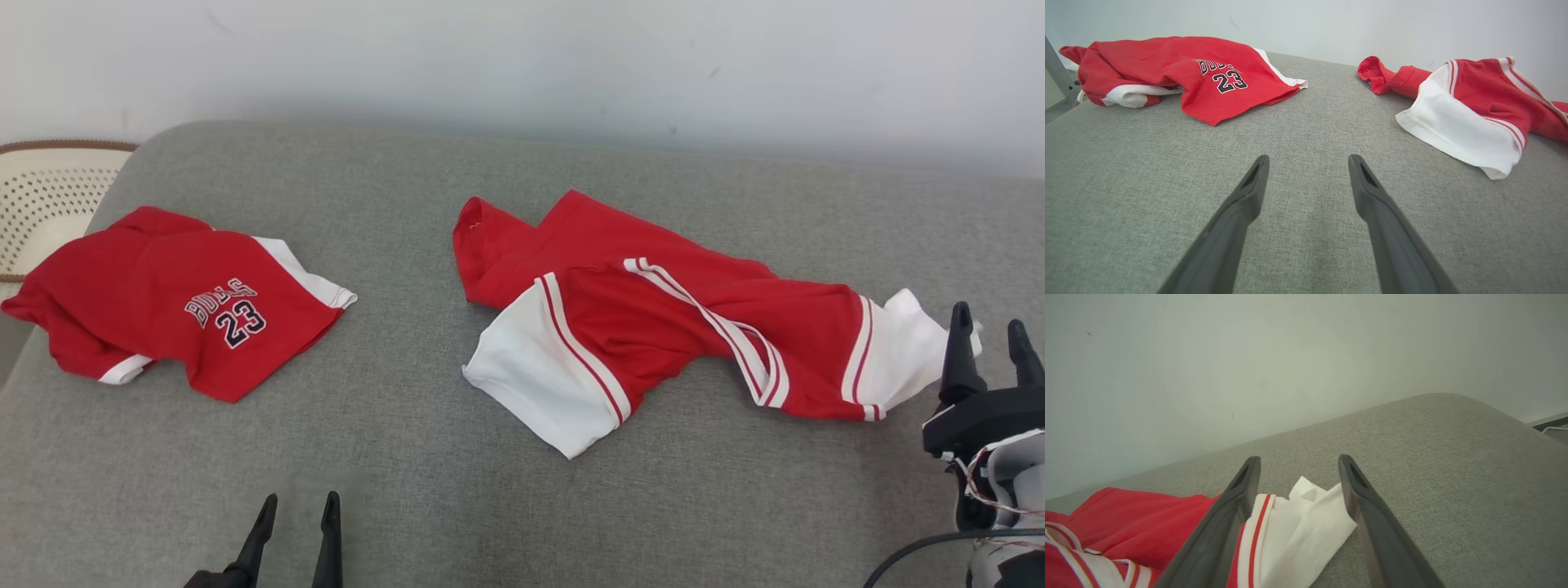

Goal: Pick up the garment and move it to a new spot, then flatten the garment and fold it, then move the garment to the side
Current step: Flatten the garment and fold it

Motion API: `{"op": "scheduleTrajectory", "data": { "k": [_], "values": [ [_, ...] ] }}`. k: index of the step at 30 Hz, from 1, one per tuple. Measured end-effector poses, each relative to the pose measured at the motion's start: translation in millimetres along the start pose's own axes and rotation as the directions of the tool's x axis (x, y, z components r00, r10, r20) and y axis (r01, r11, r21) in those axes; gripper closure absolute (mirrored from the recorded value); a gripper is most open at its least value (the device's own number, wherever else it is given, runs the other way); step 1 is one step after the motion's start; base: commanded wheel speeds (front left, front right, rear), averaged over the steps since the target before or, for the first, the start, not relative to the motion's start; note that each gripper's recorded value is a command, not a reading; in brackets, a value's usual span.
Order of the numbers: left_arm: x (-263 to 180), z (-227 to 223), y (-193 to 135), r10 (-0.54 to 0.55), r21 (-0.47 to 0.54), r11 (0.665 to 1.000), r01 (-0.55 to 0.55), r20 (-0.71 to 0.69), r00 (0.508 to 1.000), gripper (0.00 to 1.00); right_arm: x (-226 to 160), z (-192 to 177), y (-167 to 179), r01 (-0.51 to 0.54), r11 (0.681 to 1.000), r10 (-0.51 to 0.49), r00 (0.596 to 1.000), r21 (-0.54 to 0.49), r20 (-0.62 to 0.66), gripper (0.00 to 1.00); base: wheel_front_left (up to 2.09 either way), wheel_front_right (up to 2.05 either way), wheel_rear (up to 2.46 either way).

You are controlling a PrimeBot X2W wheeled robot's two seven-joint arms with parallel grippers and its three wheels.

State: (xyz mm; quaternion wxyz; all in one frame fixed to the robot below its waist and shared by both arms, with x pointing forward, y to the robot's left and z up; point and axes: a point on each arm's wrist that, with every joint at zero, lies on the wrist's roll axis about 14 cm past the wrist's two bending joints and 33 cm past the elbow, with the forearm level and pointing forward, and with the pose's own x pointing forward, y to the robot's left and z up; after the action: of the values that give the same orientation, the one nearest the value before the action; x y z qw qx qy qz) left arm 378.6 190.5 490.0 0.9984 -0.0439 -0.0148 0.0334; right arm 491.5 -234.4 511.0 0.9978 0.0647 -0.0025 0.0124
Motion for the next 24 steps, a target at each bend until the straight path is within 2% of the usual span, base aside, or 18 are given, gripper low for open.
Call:
{"op": "scheduleTrajectory", "data": {
  "k": [2,7,13,15,20,24],
  "values": [
    [0,1,-2,-0.008,-0.002,1.000,0.008,0.002,1.000,0.00,-2,1,3,-0.007,1.000,0.007,1.000,0.000,0.005,0.00,0.00,0.00,0.00],
    [1,3,-9,-0.030,-0.005,1.000,0.030,0.008,1.000,0.00,-8,5,51,-0.136,0.990,0.137,0.990,-0.023,0.026,0.00,0.00,0.00,0.00],
    [-4,0,-8,-0.024,-0.019,1.000,0.024,-0.002,1.000,0.00,-14,-9,125,-0.340,0.939,0.340,0.940,-0.044,-0.009,0.00,0.00,0.00,0.00],
    [-7,-2,-3,-0.009,-0.023,1.000,0.009,-0.008,1.000,0.00,-16,-16,142,-0.381,0.924,0.380,0.924,-0.037,-0.030,0.00,0.00,0.00,0.00],
    [-15,-5,11,0.038,-0.024,0.999,-0.038,-0.020,0.999,0.00,-21,-36,155,-0.435,0.898,0.428,0.899,-0.064,-0.094,0.00,0.00,0.00,0.00],
    [-22,-10,18,0.062,-0.022,0.998,-0.062,-0.038,0.997,0.00,-28,-54,148,-0.441,0.893,0.426,0.893,-0.091,-0.148,0.00,0.00,0.00,0.00]
  ]
}}
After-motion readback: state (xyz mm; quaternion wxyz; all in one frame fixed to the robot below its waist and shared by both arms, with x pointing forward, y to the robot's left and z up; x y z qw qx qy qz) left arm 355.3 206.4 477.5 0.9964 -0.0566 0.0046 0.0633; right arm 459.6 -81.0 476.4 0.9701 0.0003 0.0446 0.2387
